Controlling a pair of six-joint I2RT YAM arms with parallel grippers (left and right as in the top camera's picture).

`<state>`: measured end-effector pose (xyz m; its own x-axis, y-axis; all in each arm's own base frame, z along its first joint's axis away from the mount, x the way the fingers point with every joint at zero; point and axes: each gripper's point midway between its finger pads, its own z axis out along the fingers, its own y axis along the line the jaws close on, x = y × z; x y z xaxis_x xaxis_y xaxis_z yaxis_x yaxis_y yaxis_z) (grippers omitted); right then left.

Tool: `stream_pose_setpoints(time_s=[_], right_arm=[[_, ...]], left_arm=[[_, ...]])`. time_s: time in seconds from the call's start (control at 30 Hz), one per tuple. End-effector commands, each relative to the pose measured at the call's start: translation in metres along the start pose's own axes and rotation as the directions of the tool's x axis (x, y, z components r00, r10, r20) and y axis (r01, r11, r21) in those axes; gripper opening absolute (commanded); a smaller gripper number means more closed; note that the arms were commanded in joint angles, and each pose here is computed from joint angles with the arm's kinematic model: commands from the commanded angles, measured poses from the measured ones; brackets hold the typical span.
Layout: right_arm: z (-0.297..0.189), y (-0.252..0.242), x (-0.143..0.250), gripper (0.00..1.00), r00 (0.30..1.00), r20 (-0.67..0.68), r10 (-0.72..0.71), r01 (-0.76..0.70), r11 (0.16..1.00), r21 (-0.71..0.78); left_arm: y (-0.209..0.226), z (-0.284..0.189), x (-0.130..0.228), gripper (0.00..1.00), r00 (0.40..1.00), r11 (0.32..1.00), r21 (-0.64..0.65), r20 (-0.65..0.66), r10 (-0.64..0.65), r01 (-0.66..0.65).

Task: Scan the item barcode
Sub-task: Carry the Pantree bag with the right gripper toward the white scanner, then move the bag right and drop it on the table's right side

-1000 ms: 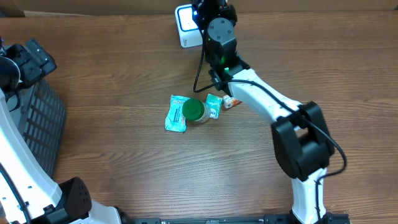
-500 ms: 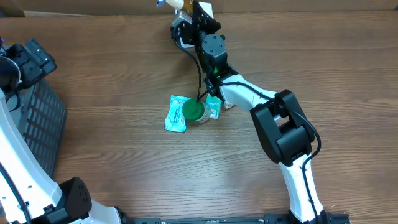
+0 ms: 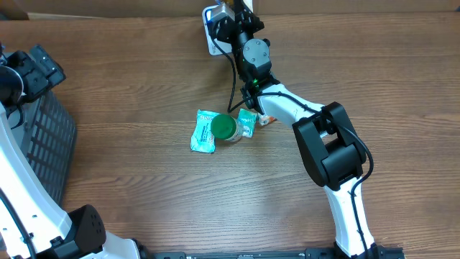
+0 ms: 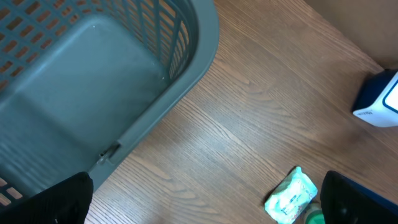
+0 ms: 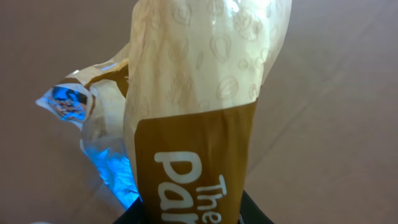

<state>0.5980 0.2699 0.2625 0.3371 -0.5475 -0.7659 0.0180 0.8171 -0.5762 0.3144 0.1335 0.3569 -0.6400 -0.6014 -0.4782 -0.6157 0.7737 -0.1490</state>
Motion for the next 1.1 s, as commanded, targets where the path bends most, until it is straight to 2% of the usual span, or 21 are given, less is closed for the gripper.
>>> stream_pose_setpoints(time_s=[0.0,0.17,0.27,0.4,0.47,0.57,0.6,0.67,0.7,0.77,0.83,0.87,0.9,0.97,1.03,1.07], right_arm=[[-0.001,-0.009,-0.027,0.22,0.996,0.033,0.078,-0.079,0.996,0.046],[-0.012,0.005,-0.066,0.24,0.991,0.060,0.116,-0.118,0.993,0.017],[-0.018,0.013,-0.089,0.24,0.977,0.012,0.211,-0.210,0.976,-0.058],[-0.028,-0.012,-0.125,0.25,0.941,-0.061,0.332,-0.337,0.935,-0.108],[-0.043,-0.033,-0.150,0.23,0.883,-0.137,0.448,-0.465,0.876,-0.132],[-0.081,-0.054,-0.176,0.20,0.739,-0.310,0.598,-0.667,0.713,-0.215],[-0.102,-0.066,-0.184,0.20,0.654,-0.402,0.641,-0.751,0.615,-0.242],[-0.128,-0.087,-0.185,0.19,0.534,-0.510,0.674,-0.839,0.498,-0.221],[-0.140,-0.111,-0.184,0.24,0.457,-0.542,0.706,-0.882,0.438,-0.173],[-0.150,-0.173,-0.167,0.20,0.320,-0.512,0.797,-0.929,0.369,-0.006],[-0.153,-0.210,-0.145,0.19,0.249,-0.470,0.847,-0.936,0.336,0.108],[-0.154,-0.225,-0.131,0.17,0.189,-0.446,0.875,-0.939,0.294,0.179],[-0.154,-0.237,-0.116,0.16,0.099,-0.430,0.898,-0.946,0.219,0.239],[-0.155,-0.242,-0.106,0.18,0.045,-0.456,0.889,-0.955,0.172,0.241],[-0.161,-0.254,-0.081,0.18,-0.022,-0.433,0.901,-0.930,0.141,0.340],[-0.169,-0.266,-0.056,0.21,-0.079,-0.394,0.916,-0.892,0.112,0.437]], left_arm=[[0.000,-0.009,-0.001,1.00,0.999,1.000,0.003,0.029,0.019,-0.019],[0.000,-0.009,-0.001,1.00,0.999,1.000,0.003,0.029,0.018,-0.018],[0.000,-0.009,-0.001,1.00,0.999,1.000,0.003,0.029,0.018,-0.018],[0.000,-0.009,-0.001,1.00,0.999,1.000,0.003,0.029,0.018,-0.018],[0.000,-0.009,-0.001,1.00,0.999,1.000,0.003,0.029,0.018,-0.018],[0.000,-0.009,-0.001,1.00,0.999,1.000,0.003,0.029,0.018,-0.018],[0.000,-0.009,-0.001,1.00,0.999,1.000,0.003,0.029,0.018,-0.018],[0.000,-0.009,-0.001,1.00,0.999,1.000,0.003,0.029,0.018,-0.018],[0.000,-0.009,-0.001,1.00,0.999,1.000,0.003,0.029,0.018,-0.018],[0.000,-0.009,-0.001,1.00,0.999,1.000,0.003,0.029,0.018,-0.018],[0.000,-0.009,-0.001,1.00,0.999,1.000,0.003,0.029,0.018,-0.018],[0.000,-0.009,-0.001,1.00,0.999,1.000,0.003,0.029,0.018,-0.018],[0.000,-0.009,-0.001,1.00,0.999,1.000,0.003,0.029,0.018,-0.018],[0.000,-0.009,-0.001,0.99,0.999,1.000,0.003,0.029,0.018,-0.018],[0.000,-0.009,-0.001,1.00,0.999,1.000,0.003,0.029,0.018,-0.018],[0.000,-0.009,-0.001,1.00,0.999,1.000,0.003,0.029,0.019,-0.019]])
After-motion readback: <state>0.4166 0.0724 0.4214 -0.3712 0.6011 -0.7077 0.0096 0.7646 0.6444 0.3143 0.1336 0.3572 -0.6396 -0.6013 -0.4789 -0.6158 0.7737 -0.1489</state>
